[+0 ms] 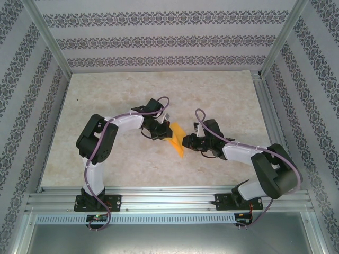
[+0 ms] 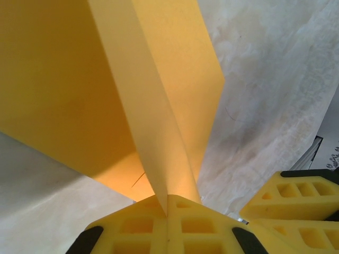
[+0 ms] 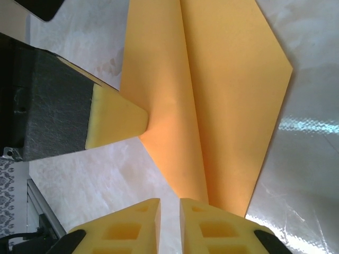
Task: Fold a paper plane with a square sheet of paper (pick it up from the middle)
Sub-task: Fourth fold the wing at the center of the table.
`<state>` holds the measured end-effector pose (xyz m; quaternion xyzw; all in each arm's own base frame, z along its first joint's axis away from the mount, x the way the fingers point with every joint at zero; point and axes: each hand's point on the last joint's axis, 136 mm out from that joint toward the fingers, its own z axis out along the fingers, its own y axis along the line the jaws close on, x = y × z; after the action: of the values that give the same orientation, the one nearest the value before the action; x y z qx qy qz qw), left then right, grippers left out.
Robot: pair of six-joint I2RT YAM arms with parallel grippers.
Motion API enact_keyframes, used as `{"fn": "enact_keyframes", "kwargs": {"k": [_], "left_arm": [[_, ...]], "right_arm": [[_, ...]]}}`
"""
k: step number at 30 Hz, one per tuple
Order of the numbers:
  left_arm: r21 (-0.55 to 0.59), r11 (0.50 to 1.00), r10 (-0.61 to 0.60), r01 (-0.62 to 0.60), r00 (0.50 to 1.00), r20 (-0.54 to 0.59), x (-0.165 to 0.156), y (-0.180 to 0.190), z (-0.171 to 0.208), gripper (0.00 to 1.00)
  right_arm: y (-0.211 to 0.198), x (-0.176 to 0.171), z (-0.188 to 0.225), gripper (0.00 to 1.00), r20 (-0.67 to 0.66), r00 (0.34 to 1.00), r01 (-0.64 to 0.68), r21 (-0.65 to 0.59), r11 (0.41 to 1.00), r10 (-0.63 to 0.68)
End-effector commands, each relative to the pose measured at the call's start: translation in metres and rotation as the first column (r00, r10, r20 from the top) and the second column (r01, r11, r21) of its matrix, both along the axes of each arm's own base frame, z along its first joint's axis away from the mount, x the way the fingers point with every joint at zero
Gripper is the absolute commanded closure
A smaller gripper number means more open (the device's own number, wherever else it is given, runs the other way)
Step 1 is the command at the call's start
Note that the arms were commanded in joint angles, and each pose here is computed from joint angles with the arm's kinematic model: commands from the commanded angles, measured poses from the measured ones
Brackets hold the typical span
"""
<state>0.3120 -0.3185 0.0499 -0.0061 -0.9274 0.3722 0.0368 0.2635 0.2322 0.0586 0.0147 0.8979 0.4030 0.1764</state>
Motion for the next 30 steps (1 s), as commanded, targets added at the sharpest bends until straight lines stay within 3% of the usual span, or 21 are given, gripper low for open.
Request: {"fn": "enact_keyframes", "kwargs": {"k": [1,6,11,15,30], "left_arm": [[-0.013,0.999,-0.030,0.030,0.999,-0.016,0.000,0.006,-0.004,1.00],[-0.016,0.999,-0.029,0.029,0.999,-0.018,0.001,0.008,-0.003,1.00],[-0.018,0.999,-0.028,0.027,0.999,-0.025,0.001,0.007,-0.004,1.00],[-0.017,1.000,-0.024,0.023,0.999,-0.026,0.002,0.007,-0.005,1.00],[-0.031,0.999,-0.023,0.022,0.999,-0.038,0.001,0.005,-0.003,1.00]], "right_arm": [[0.004,0.000,0.000,0.81,-0.028,0.999,-0.021,0.008,1.000,0.021],[0.012,-0.012,0.000,0.74,-0.016,0.996,-0.090,0.010,0.996,0.090],[0.007,-0.017,-0.003,0.66,0.069,0.983,-0.153,-0.184,0.971,0.168],[-0.005,-0.015,-0.009,0.67,0.135,0.970,-0.147,-0.346,0.927,0.204],[0.011,-0.019,-0.014,0.72,0.177,0.921,-0.236,-0.457,0.858,0.348]]}}
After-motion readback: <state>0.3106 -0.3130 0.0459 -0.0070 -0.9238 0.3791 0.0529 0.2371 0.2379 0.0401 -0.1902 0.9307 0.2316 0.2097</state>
